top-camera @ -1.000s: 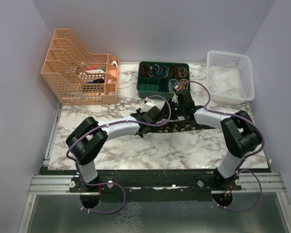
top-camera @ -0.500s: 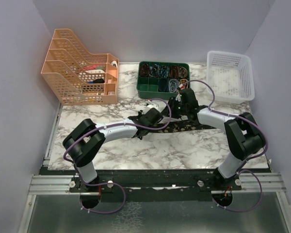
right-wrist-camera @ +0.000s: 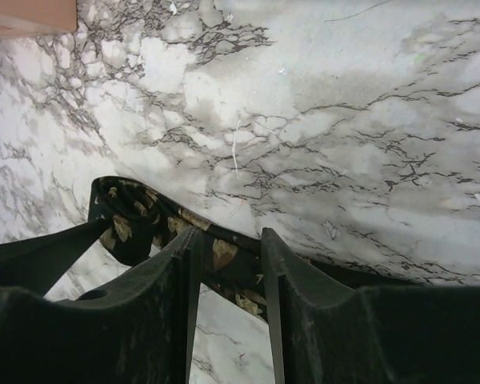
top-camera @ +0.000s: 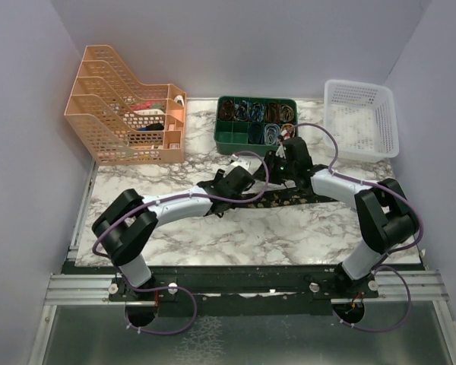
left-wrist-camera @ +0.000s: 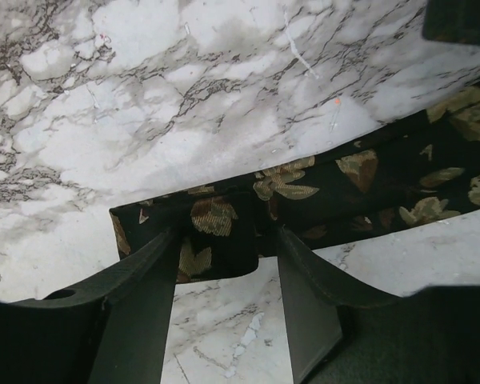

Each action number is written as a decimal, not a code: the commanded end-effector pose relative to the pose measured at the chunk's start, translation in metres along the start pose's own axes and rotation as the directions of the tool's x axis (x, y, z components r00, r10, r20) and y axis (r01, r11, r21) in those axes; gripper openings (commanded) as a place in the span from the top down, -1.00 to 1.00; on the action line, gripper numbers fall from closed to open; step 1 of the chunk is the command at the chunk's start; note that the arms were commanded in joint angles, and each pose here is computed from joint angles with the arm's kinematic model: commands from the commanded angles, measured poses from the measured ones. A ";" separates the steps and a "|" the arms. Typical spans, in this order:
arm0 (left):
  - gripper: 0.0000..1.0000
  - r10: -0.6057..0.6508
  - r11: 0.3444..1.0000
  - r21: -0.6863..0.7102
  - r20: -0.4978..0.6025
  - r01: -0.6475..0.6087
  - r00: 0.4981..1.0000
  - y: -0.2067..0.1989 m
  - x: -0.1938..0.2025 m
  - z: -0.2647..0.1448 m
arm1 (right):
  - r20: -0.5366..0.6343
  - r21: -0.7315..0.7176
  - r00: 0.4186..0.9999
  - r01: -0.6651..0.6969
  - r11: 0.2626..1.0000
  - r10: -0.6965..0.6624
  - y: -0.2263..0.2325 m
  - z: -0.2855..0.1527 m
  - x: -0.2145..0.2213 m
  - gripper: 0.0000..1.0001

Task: Roll the ties
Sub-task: Roll the tie at the center of the board.

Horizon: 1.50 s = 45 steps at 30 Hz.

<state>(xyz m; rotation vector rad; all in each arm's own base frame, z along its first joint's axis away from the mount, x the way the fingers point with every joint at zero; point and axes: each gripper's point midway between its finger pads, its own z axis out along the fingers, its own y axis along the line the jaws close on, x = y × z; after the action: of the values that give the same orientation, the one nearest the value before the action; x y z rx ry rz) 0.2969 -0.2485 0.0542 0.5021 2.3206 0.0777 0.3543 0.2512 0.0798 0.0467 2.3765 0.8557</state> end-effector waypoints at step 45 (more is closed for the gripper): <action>-0.58 -0.719 0.635 0.411 0.005 0.654 0.695 0.089 0.019 -0.008 | -0.217 -0.121 0.971 0.076 0.990 -0.101 0.071 0.055 0.083 0.21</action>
<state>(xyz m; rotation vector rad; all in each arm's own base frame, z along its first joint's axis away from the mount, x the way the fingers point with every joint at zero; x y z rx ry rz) 0.3086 -0.1551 0.0666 -0.2521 2.2178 -0.7375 0.3059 0.3603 0.0567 -0.2245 2.4761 1.0340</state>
